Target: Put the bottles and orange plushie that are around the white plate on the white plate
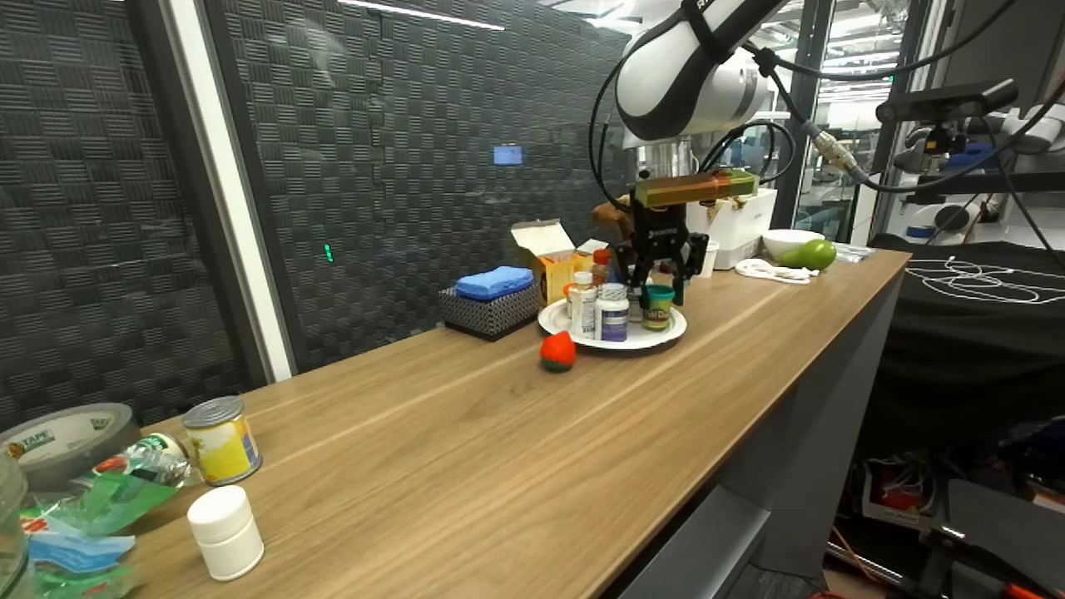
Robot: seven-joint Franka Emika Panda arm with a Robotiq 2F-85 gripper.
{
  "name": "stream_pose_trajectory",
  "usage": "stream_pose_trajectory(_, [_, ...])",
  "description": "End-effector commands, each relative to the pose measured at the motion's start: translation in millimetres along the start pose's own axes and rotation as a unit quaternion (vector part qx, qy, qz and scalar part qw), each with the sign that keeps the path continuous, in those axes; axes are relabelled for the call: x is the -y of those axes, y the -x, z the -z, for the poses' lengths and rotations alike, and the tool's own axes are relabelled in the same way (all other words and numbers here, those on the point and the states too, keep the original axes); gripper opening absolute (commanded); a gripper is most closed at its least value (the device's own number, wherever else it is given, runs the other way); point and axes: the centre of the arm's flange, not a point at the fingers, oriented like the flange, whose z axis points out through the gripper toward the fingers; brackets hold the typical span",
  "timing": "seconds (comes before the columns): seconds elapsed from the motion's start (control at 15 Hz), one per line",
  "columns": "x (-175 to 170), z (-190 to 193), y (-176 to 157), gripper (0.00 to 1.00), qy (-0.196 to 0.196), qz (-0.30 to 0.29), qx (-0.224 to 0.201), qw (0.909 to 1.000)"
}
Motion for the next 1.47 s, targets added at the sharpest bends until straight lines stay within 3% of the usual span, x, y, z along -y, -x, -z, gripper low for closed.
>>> stream_pose_trajectory(0.0, [0,7,-10,0.27,-0.010,0.002,0.008,0.9999])
stream_pose_trajectory(0.07, [-1,6,-10,0.27,-0.011,0.002,0.008,0.9999])
stream_pose_trajectory(0.2, [-3,7,-6,0.77,-0.015,0.006,0.008,0.9998])
stream_pose_trajectory(0.27, [-4,7,-3,0.77,-0.017,0.007,0.007,0.9998])
stream_pose_trajectory(0.47, [-6,12,7,0.98,-0.019,0.016,-0.001,0.9997])
stream_pose_trajectory(0.93, [2,56,72,1.00,0.003,0.038,-0.066,0.9971])
stream_pose_trajectory(1.2, [37,84,123,1.00,0.018,0.043,-0.125,0.9910])
stream_pose_trajectory(1.4, [75,92,146,1.00,0.006,0.028,-0.144,0.9892])
